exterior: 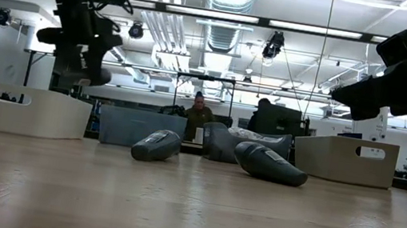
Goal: Pick & Place Travel size toiletries
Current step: Put the black deodorant into the white bin
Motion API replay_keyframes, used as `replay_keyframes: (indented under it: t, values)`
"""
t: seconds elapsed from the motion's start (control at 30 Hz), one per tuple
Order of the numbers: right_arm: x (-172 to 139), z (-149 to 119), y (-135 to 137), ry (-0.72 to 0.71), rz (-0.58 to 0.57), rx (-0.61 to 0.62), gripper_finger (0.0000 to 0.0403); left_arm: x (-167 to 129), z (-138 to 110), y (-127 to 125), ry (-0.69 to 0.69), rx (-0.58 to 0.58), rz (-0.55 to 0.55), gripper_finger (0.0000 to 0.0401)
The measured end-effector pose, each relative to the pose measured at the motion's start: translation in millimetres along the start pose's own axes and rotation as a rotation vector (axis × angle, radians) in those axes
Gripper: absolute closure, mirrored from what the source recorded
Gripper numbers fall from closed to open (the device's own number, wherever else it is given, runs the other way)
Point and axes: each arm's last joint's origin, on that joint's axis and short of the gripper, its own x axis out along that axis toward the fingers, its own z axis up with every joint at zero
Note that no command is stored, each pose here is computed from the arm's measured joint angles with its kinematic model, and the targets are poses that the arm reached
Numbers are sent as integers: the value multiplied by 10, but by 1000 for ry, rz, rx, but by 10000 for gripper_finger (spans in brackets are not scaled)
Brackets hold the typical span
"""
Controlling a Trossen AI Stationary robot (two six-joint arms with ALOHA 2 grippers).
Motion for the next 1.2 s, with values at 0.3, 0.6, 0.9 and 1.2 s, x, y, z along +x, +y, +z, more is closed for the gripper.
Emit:
replay_keyframes:
  t: [0.3,0.6,0.9,1.2]
  values:
    - [0,0,0,0,0,-2,249,21,-137,116,164,-23,98,183]
    - [0,0,1,0,0,2,225,275,-264,81,240,7,149,183]
    - [0,0,0,0,0,2,207,498,-364,41,264,18,164,183]
    - [0,0,0,0,0,-1,207,589,-391,-1,319,-35,140,183]
